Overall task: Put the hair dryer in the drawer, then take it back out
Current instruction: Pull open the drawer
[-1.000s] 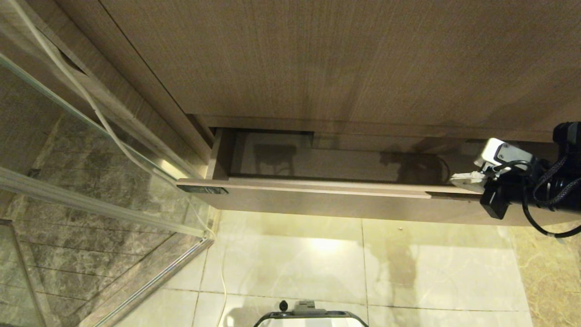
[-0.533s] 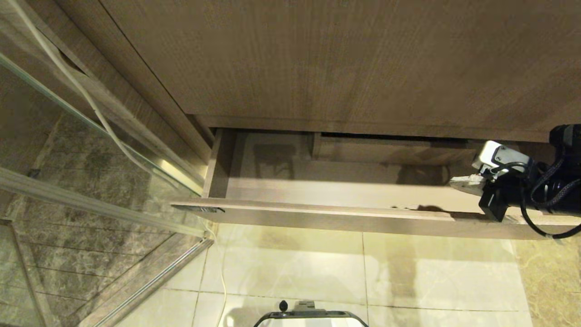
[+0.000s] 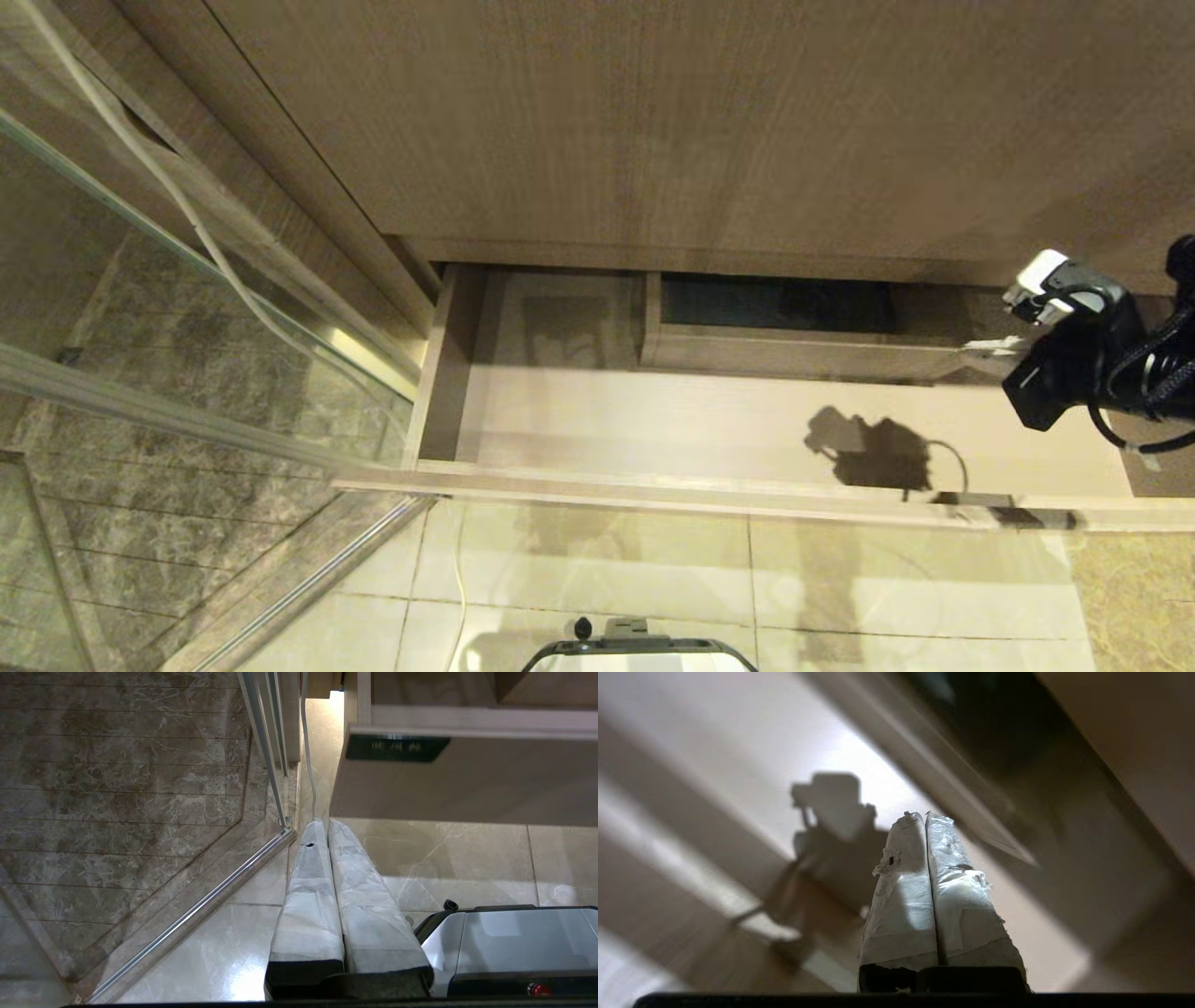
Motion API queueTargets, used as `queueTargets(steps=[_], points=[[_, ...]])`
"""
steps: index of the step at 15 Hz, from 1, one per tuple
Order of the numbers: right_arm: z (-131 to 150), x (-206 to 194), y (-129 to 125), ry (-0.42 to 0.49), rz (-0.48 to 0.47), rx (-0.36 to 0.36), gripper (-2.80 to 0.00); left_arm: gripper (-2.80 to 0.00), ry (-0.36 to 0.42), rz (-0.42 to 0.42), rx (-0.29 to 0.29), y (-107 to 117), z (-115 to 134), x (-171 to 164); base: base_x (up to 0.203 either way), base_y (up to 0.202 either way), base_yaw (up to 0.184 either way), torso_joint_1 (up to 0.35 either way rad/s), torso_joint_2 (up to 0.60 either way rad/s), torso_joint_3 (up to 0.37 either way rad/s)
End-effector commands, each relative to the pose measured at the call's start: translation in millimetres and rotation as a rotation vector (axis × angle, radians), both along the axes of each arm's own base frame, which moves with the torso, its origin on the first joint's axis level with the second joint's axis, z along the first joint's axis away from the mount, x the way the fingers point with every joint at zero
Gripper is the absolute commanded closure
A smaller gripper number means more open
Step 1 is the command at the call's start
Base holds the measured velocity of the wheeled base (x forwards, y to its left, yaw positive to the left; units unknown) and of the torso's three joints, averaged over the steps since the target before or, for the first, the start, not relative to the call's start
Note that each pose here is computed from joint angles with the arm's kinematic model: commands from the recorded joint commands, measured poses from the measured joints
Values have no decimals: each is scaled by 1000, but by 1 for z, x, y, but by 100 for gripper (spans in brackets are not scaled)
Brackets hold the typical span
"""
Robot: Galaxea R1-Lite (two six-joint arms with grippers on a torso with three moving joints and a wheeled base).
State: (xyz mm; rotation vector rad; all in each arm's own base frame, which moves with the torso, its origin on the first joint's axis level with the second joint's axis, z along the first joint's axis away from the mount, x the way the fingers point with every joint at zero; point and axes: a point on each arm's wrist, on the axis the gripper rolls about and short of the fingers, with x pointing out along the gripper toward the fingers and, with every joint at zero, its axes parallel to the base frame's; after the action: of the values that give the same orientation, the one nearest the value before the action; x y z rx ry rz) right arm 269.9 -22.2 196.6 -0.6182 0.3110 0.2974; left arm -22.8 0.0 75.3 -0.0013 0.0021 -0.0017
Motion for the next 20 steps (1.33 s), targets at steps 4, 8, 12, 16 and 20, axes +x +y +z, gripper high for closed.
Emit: queueTargets(steps=[4,8,12,16,20], points=[[9,-16,-13,-25,-91,-10,0,0,1,0,0,0,0,0,0,0,0,0,0,0],[15,-35,-43,-36,-225,-37,0,0,1,0,0,0,0,0,0,0,0,0,0,0],[22,-56,-49,-52,-290,-2,0,0,1,0,0,0,0,0,0,0,0,0,0,0],[24,-71,-43,-42,-318,110,0,0,1,0,0,0,0,0,0,0,0,0,0,0],[25,-96,-31,-53,-239,141,0,0,-1,0,0,0,0,0,0,0,0,0,0,0]])
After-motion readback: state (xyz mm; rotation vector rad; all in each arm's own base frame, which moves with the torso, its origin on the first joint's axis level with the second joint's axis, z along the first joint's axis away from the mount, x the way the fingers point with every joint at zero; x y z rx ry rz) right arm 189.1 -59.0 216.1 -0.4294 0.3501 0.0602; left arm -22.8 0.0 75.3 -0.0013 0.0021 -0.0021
